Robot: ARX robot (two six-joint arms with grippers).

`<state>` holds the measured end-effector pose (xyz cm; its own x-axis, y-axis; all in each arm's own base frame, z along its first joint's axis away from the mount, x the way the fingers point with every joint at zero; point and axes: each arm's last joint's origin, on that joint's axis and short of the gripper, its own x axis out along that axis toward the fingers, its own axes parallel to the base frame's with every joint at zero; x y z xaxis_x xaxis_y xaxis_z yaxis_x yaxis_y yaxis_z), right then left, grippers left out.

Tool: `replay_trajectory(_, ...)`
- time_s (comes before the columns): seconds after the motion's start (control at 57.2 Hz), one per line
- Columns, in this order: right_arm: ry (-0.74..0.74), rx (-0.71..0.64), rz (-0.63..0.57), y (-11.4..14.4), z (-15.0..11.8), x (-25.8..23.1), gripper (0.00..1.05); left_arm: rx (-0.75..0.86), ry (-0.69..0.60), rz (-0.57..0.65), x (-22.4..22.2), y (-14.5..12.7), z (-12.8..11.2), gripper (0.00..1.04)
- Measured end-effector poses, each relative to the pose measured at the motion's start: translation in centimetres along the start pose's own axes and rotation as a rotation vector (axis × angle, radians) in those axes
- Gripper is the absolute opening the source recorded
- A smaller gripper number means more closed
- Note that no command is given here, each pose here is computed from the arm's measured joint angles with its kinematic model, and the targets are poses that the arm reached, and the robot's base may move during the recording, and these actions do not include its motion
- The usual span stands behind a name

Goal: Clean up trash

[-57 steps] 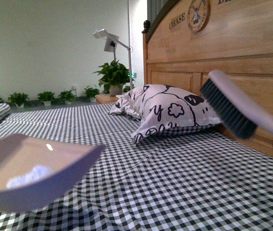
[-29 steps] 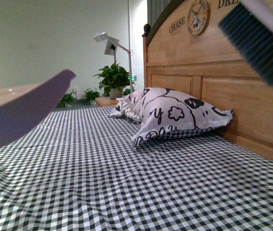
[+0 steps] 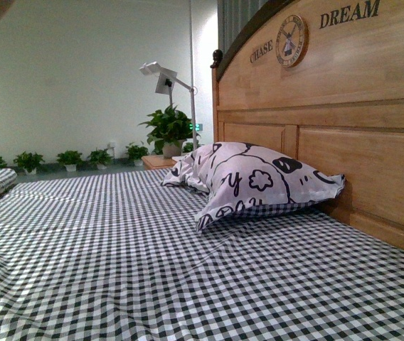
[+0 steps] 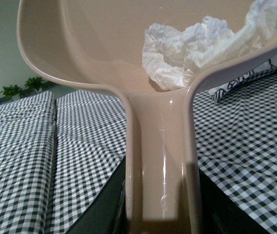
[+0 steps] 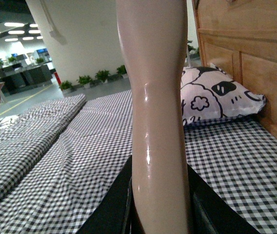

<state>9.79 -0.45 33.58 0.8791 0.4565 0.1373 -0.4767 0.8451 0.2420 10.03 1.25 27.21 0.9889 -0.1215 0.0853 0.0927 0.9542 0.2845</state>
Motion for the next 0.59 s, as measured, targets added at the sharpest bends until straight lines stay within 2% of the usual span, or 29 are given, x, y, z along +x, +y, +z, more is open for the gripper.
replay_trajectory(0.594,0.041,0.024,0.006,0.21,-0.60,0.36,0.20,-0.027,0.001,-0.018,-0.05,-0.38,0.04,0.26)
